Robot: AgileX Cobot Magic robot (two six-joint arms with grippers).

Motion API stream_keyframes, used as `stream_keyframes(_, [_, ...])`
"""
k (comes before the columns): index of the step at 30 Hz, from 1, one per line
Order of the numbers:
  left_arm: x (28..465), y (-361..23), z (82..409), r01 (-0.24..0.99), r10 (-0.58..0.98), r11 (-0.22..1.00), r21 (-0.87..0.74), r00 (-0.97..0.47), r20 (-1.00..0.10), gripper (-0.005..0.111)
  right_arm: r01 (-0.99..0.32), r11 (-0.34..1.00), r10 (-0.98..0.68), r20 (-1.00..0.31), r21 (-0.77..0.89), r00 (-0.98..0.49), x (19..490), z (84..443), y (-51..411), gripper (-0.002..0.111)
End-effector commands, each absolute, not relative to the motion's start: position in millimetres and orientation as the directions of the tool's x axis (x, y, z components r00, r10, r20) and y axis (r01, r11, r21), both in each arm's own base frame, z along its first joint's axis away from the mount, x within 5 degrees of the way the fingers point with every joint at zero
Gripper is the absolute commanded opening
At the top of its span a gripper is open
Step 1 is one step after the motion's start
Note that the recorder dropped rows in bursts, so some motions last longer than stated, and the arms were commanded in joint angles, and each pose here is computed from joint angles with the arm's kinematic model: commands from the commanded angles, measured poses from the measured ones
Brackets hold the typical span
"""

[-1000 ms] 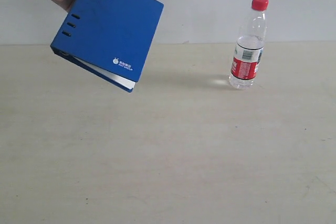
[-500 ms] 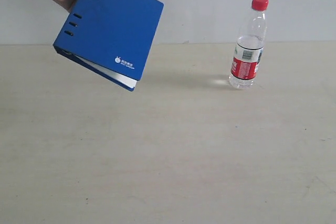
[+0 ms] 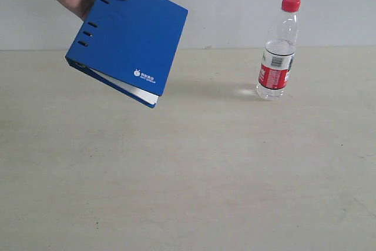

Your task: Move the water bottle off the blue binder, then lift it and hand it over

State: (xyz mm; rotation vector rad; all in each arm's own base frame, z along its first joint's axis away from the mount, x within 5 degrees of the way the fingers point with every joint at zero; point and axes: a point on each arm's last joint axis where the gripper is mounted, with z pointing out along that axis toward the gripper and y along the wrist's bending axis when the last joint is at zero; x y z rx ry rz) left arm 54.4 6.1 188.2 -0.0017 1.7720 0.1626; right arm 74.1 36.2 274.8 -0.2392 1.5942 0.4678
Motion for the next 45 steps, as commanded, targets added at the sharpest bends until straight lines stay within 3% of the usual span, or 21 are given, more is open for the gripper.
stream_keyframes(1, [54.4,5.4,187.4,-0.080,0.085,0.991,0.103,-0.205,-0.975,0.108,-0.428,0.892,0.124,-0.989,0.146,-0.079,73.7,275.1,36.0,0.001])
stream_keyframes(10, [54.5,5.6,188.1,-0.082,0.094,0.990,0.112,-0.198,-0.976,0.107,-0.428,0.892,0.124,-0.989,0.146,-0.079,73.7,275.1,36.0,0.001])
stream_keyframes(13, [54.4,5.6,187.1,-0.081,0.093,0.990,0.112,-0.209,-0.974,0.099,-0.428,0.892,0.124,-0.989,0.146,-0.079,73.7,275.1,36.0,0.001])
stream_keyframes(16, [53.8,5.5,184.6,-0.077,0.090,0.991,0.111,-0.237,-0.967,0.070,-0.428,0.892,0.124,-0.989,0.146,-0.079,73.7,275.1,36.0,0.001])
stream_keyframes(19, [53.0,5.4,181.3,-0.073,0.086,0.991,0.110,-0.272,-0.959,0.017,-0.428,0.892,0.124,-0.989,0.146,-0.079,73.7,275.1,36.0,0.001])
stream_keyframes(20, [52.6,5.9,180.2,-0.069,0.112,0.988,0.138,-0.287,-0.951,0.006,-0.428,0.892,0.124,-0.989,0.146,-0.079,73.7,275.1,36.0,0.001])
stream_keyframes(45, [52.6,5.7,180.2,-0.071,0.098,0.990,0.123,-0.286,-0.953,0.004,-0.428,0.892,0.125,-0.989,0.147,-0.079,73.7,275.1,36.0,0.001])
